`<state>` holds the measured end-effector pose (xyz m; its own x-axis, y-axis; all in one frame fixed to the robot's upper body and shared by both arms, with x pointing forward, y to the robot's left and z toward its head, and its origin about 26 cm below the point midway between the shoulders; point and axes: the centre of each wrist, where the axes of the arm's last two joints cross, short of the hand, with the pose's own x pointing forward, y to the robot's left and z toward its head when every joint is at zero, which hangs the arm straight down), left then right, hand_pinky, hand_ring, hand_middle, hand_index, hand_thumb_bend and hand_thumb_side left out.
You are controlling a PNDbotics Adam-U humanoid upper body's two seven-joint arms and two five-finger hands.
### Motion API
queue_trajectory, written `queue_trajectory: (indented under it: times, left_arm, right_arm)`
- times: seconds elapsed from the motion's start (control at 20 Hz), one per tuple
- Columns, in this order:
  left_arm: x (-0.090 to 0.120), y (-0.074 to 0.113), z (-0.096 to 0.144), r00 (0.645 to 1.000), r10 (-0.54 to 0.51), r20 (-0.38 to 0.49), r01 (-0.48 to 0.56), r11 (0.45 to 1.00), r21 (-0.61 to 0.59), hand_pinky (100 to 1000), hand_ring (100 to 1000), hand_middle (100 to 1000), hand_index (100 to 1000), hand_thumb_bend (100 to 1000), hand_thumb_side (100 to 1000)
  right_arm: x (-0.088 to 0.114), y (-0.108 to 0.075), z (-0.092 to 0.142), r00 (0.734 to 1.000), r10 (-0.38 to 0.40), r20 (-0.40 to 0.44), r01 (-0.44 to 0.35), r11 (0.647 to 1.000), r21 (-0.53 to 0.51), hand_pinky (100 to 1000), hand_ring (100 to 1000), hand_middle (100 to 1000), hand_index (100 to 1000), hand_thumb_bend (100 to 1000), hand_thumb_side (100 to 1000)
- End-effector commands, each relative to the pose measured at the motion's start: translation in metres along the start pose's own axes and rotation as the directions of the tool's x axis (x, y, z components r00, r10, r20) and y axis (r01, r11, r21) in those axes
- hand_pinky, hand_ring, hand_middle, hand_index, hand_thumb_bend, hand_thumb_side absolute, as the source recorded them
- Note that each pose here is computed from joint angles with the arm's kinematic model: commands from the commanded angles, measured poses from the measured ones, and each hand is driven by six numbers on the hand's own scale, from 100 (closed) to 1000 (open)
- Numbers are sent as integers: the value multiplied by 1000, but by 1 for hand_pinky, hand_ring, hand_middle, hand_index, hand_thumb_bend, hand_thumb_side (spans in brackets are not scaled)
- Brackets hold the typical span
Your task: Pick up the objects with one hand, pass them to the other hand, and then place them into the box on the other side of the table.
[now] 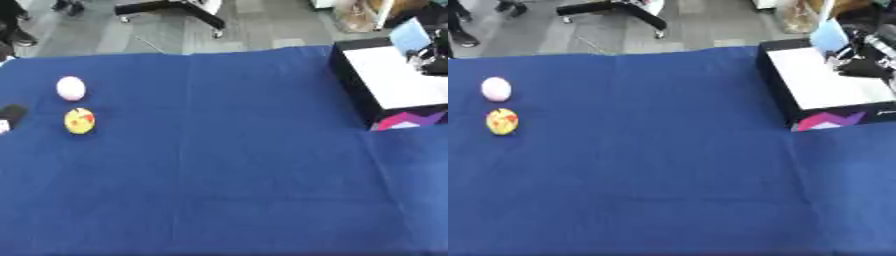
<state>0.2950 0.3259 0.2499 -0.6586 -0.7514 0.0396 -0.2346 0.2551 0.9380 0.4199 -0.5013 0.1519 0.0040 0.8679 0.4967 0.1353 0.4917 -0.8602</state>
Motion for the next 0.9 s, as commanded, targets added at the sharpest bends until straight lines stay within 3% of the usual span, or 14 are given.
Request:
queue_trajectory:
  times: [0.05,0.25,0.45,0.65,0.9]
  left_arm:
    - [0,10,1,999,-35,-2,35,999,10,819,647,615,795,346,263]
    - [0,9,1,999,-35,-4,35,999,5,820,647,616,795,343,265]
    - [-1,9,1,999,-37,-6,37,999,1,821,648,616,796,341,266]
    - [-1,9,2,999,-39,-7,39,999,-1,821,648,615,795,336,265]
    - [-1,9,2,999,-42,-8,42,999,-4,822,647,614,795,334,264]
  right_arm:
    - [-3,-25,2,984,176,-4,-176,982,-69,1000,745,798,1000,100,207]
    - [-4,-29,3,952,305,26,-302,951,-69,1000,817,874,1000,100,199]
    - [-7,-32,5,922,385,48,-384,923,-22,1000,890,949,1000,100,201]
    - [-10,-34,8,902,427,63,-431,901,55,1000,910,974,1000,100,215]
    - [-8,-37,7,892,441,98,-449,890,78,1000,931,990,1000,100,222]
